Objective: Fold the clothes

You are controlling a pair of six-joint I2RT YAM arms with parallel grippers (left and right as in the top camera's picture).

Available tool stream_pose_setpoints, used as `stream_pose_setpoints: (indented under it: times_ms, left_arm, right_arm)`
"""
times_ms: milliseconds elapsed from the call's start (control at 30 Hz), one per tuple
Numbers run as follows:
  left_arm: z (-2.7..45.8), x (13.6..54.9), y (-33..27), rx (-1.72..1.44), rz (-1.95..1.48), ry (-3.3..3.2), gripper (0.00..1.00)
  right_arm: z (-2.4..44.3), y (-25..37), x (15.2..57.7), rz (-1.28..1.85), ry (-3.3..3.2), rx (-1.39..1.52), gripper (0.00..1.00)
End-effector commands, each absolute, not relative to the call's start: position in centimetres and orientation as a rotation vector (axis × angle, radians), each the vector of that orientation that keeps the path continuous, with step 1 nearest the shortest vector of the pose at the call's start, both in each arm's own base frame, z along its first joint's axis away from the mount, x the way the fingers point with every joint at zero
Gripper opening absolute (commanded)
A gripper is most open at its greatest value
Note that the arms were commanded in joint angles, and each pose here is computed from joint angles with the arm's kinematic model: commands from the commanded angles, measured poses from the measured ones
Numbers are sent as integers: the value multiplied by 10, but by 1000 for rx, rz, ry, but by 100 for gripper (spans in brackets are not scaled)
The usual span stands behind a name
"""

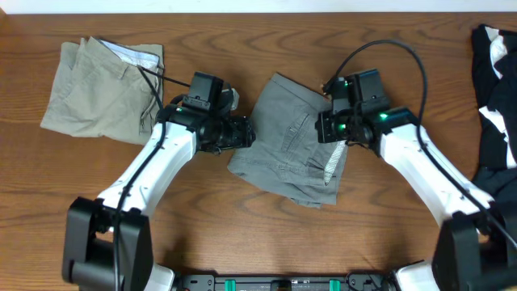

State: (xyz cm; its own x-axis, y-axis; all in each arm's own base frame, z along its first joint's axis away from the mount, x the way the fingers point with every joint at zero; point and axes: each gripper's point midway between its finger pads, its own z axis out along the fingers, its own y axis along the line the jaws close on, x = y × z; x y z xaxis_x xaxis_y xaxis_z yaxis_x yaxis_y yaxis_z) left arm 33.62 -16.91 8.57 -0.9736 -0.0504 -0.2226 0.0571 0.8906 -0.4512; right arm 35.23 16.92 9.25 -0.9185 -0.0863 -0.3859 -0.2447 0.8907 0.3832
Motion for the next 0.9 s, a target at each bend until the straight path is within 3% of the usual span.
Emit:
stream_pose_setpoints:
  times_ms: [0,133,300,633,667,767,867]
  left_arm:
    - [67,352,-163,-1,-697,2830,67]
    - [62,364,-171,-29,-954,2785,66]
    - [59,367,-160,-47,-976,2782,67]
    - [45,299,-162,39,-955,3057,66]
    - [43,294,-162,44,-942,3079,65]
    - [37,282,-166,75,-914,3119,49]
    - [28,280,-164,113,-817,3133,48]
  right_arm:
    - [83,179,339,717,2761,-245,1]
    - [68,178,323,722,2865,-196,1]
    - [64,175,319,697,2894,-194,1]
    - [79,158,393,485,2587,-303,1]
    - [80,155,400,462,2569,-282,1]
    - [70,138,418,356,2551,-194,1]
    - [51,125,429,316,2563,-138,1]
